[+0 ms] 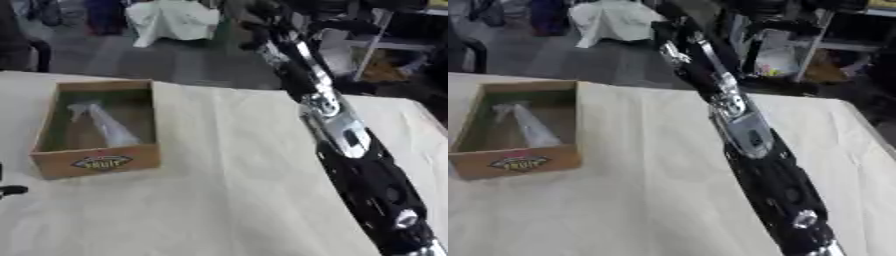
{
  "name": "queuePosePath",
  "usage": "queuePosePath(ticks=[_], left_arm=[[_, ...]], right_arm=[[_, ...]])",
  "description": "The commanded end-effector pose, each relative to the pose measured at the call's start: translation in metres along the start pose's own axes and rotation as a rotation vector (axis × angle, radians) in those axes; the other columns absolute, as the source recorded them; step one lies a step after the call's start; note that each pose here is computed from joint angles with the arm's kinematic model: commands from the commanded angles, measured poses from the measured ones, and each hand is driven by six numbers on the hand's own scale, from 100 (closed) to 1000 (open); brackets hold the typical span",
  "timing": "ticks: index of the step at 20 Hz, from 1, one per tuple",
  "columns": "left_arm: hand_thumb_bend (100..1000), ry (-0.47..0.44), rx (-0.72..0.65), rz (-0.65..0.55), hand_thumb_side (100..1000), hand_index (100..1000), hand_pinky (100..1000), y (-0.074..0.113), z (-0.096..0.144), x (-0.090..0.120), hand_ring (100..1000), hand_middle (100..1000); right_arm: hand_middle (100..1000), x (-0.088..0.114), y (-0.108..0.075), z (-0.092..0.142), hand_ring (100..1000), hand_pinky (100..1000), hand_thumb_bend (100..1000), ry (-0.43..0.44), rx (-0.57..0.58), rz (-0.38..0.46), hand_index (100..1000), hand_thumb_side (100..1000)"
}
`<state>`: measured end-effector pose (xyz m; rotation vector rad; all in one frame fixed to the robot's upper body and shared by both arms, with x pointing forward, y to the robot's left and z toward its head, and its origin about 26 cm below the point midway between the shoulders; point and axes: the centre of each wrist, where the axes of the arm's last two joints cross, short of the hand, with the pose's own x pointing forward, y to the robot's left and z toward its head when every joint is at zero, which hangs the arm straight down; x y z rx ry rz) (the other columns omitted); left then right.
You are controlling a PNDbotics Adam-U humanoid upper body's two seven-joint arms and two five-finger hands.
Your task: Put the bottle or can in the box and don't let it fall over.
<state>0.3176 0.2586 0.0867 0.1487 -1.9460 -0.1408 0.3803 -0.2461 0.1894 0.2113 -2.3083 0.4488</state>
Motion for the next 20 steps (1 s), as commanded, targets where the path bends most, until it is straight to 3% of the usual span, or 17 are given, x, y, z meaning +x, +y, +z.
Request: queuePosePath(ticks=[1,8,15,20], left_arm=[[418,-0.016,0.023,-0.035,713,862,583,0.01,-0.001,0.004,1000,892],[419,0.003,0.062,-0.065,714,861,582,0.019,0.006,0.0,1000,892],[417,0.035,0.077,-0.083,717,861,581,0.023,0.015,-0.006,1000,893],[417,0.046,0.072,-0.081,718,861,580,0.021,0.018,-0.009,1000,893]], right_arm=[[942,0.028,-0.01,0.012,917,760,102,-0.058,-0.018,0.014,1000,552],[941,0.023,-0.007,0.081,917,749,100,0.048,-0.157,0.033,1000,550],[947,0.005,0.02,0.146,920,744,100,0.194,-0.274,-0.052,1000,545],[940,0.0,0.024,0.167,913,739,100,0.27,-0.304,-0.08,1000,534]])
